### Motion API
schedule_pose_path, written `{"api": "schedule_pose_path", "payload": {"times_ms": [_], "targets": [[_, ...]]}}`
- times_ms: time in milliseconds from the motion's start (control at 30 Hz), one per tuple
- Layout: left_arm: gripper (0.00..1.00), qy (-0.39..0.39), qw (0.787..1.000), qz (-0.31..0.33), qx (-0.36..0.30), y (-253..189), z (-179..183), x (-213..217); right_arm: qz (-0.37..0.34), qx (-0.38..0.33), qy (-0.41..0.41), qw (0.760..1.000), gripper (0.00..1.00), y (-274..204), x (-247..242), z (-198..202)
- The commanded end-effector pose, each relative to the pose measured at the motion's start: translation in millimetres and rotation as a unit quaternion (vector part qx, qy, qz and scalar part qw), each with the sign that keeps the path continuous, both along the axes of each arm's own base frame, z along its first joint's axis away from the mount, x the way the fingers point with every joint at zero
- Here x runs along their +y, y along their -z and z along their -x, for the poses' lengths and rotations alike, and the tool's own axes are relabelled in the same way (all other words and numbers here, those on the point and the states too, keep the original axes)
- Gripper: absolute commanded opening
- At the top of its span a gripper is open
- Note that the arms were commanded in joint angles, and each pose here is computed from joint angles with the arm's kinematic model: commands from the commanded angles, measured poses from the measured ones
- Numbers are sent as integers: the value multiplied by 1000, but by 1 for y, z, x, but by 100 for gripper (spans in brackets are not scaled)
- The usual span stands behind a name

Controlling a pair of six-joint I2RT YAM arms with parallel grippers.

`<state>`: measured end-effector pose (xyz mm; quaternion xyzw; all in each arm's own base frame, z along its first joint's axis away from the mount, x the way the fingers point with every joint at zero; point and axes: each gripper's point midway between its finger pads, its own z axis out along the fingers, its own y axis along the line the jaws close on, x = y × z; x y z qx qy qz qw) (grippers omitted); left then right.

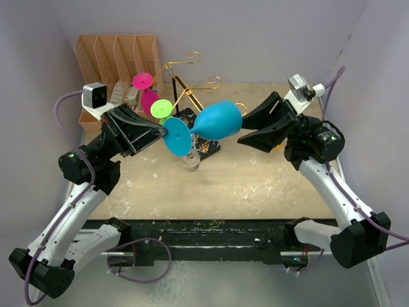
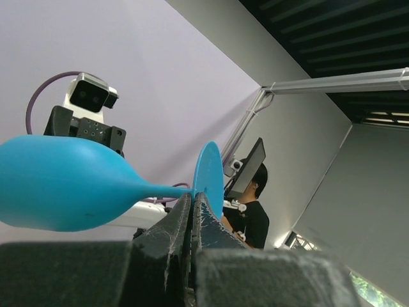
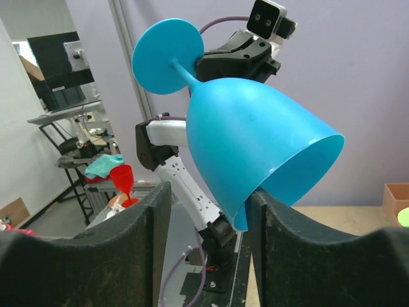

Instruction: Take the wine glass off the wine glass rack

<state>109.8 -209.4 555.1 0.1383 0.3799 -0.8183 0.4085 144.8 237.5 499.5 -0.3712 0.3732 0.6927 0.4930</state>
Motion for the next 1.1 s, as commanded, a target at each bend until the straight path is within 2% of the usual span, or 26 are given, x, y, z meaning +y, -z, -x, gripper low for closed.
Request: {"api": "schedule_pose_path", "payload": {"times_ms": [0,133,167,233,267,300,367,433,467,533,600,667,733,800,867,967,1067], "targets": [[1,-6,1000,4,-6,3,-3,-1,-30,-49,-16,998,46,-19,-4,22],[1,-7,1000,3,1,9,-8,-2,-35,-54,-23,998,32,-22,-5,27],[1,-6,1000,2,3,11,-9,-3,-35,-56,-24,998,24,-22,-6,28],[2,-7,1000,0,4,13,-10,-4,-33,-52,-21,998,0,-22,-5,27],[5,-8,1000,0,4,14,-10,-4,-30,-51,-20,998,0,-21,-5,26],[11,-11,1000,-3,3,15,-11,-4,-26,-53,-20,998,0,-20,-5,26],[43,-22,1000,-11,9,19,-13,-5,-19,-62,-20,998,0,-20,-5,28],[64,-43,999,-27,13,24,-16,-5,-16,-67,-14,998,0,-24,-5,28],[71,-59,997,-40,18,28,-18,-6,-15,-68,-8,998,0,-26,-5,26],[78,-105,991,-73,36,39,-27,-5,-13,-70,9,997,0,-33,-5,21],[81,-160,980,-103,52,47,-28,4,-13,-68,35,997,0,-43,-7,14],[82,-230,962,-133,69,57,-35,18,-11,-70,89,993,0,-53,-9,-4],[80,-302,936,-160,84,67,-41,37,2,-40,186,982,0,-63,-11,-39],[78,-368,905,-184,106,79,-48,58,11,-14,340,940,0,-75,-33,-83],[76,-406,884,-207,108,84,-48,71,31,38,447,893,0,-73,-58,-117],[75,-437,857,-249,113,94,-52,83,76,108,618,775,0,-57,-116,-169],[74,-442,840,-293,110,103,-58,83,137,154,734,647,0,-30,-168,-206]]}}
